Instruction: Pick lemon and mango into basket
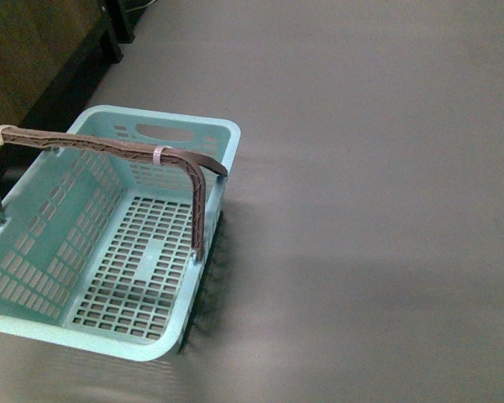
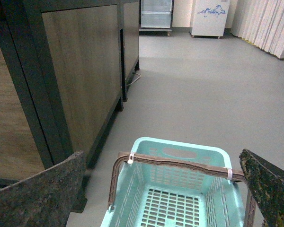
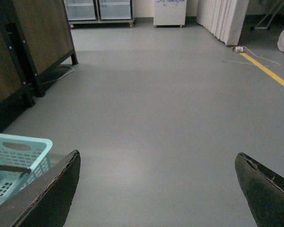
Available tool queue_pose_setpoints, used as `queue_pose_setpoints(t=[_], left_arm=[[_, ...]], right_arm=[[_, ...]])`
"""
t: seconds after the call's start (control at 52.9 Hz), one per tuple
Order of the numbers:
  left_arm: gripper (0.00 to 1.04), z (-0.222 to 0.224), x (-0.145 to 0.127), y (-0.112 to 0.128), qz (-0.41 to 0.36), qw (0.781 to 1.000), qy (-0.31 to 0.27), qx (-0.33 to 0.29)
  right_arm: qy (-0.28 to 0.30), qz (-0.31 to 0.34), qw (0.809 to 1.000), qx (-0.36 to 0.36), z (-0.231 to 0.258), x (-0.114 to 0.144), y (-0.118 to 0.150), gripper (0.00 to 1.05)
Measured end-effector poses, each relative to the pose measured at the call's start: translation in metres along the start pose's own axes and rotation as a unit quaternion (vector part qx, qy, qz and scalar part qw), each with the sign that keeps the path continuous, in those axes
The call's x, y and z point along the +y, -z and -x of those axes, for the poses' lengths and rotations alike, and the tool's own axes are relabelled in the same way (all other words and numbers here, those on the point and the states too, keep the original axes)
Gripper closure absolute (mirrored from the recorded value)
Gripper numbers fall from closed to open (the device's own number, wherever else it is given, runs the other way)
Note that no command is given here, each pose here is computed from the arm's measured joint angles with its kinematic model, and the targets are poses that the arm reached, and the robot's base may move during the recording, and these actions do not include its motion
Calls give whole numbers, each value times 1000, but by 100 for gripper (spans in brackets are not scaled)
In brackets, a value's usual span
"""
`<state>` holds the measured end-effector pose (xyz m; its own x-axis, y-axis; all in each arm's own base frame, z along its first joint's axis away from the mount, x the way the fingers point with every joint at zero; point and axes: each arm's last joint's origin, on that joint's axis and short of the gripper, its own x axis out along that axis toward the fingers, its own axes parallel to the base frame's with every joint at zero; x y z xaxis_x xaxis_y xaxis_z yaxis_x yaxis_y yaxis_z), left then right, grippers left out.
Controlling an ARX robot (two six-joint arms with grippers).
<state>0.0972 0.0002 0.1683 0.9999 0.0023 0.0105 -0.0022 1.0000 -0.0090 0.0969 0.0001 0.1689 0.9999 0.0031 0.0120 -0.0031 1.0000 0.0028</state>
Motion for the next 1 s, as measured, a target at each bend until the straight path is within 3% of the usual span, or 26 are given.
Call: queue_pose_setpoints(t=[0.529, 0.586, 0.624, 0.68, 0.775, 0.851, 1.002], left_arm=[[7, 0, 0, 0, 3, 1000, -2, 2], [7, 0, -1, 1, 49, 995, -42, 72], [7, -2, -1, 0, 93, 982, -80, 142], [7, -7, -2, -1, 149, 965, -101, 192], [7, -19, -1, -3, 257, 937, -116, 204], [7, -42, 4, -6, 373, 898, -125, 196], [7, -85, 8, 13, 476, 840, -143, 217]], right_arm=[[0, 0, 1000, 0, 0, 0, 0, 9], [0, 0, 1000, 0, 0, 0, 0, 9], [1, 0, 1000, 0, 0, 0, 0, 9], [1, 0, 1000, 0, 0, 0, 0, 9], [2, 0, 1000, 0, 0, 0, 0, 9], [1, 0, 1000, 0, 0, 0, 0, 9], [2, 0, 1000, 0, 0, 0, 0, 9]])
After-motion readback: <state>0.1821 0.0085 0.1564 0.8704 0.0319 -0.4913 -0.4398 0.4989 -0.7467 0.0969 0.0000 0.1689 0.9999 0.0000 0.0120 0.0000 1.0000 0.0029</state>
